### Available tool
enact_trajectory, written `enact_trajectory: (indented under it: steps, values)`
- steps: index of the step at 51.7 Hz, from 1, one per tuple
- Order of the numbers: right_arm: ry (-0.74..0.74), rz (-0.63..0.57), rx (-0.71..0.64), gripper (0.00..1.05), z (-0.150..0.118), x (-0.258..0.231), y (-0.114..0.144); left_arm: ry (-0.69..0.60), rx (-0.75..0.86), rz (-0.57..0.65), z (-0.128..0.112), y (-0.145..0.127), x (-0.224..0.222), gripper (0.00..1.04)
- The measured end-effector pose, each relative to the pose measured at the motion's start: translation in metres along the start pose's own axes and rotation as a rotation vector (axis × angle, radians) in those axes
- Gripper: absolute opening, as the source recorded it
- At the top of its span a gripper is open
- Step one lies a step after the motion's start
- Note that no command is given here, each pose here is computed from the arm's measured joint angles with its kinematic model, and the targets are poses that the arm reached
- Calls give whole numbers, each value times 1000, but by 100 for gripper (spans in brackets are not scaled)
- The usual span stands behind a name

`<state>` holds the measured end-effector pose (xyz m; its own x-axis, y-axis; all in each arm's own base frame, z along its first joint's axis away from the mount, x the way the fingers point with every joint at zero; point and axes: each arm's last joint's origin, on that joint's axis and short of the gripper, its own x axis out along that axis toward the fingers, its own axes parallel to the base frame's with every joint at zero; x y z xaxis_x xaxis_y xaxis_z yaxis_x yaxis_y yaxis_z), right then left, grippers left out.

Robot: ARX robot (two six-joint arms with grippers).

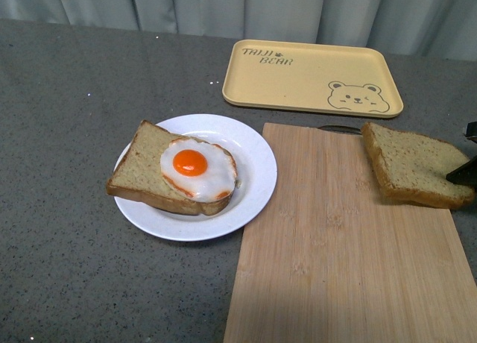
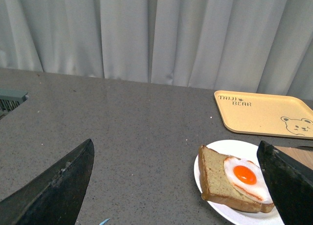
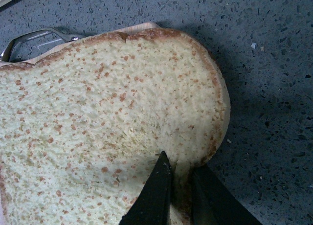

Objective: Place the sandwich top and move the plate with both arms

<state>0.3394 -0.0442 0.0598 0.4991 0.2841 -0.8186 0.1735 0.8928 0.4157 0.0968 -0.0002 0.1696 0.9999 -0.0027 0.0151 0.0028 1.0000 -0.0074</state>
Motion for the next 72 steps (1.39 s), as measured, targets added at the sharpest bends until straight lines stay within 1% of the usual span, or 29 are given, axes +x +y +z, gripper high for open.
enact_trajectory:
  steps: [3, 7, 13, 17, 20, 28, 37, 56, 61, 72]
  values:
    - [-5, 4, 11, 3, 0, -2, 1, 0, 0, 0, 0, 0, 0, 98]
    - [-22, 38, 37, 3, -3, -10, 4, 0, 0, 0, 0, 0, 0, 98]
    - [-63, 128, 74, 3, -7, -26, 16, 0, 0, 0, 0, 0, 0, 98]
    - [-108, 225, 78, 3, -6, -40, 32, 0, 0, 0, 0, 0, 0, 98]
    - [-138, 309, 62, 3, -6, -48, 51, 0, 0, 0, 0, 0, 0, 98]
    - [-122, 403, 19, 3, -12, -42, 85, 0, 0, 0, 0, 0, 0, 98]
    - [-56, 487, -13, 3, -25, -13, 123, 0, 0, 0, 0, 0, 0, 98]
    - [105, 547, -13, 3, -53, 46, 190, 0, 0, 0, 0, 0, 0, 98]
    - [129, 525, -12, 3, -58, 54, 197, 0, 0, 0, 0, 0, 0, 98]
    - [141, 510, -8, 3, -61, 61, 196, 0, 0, 0, 0, 0, 0, 98]
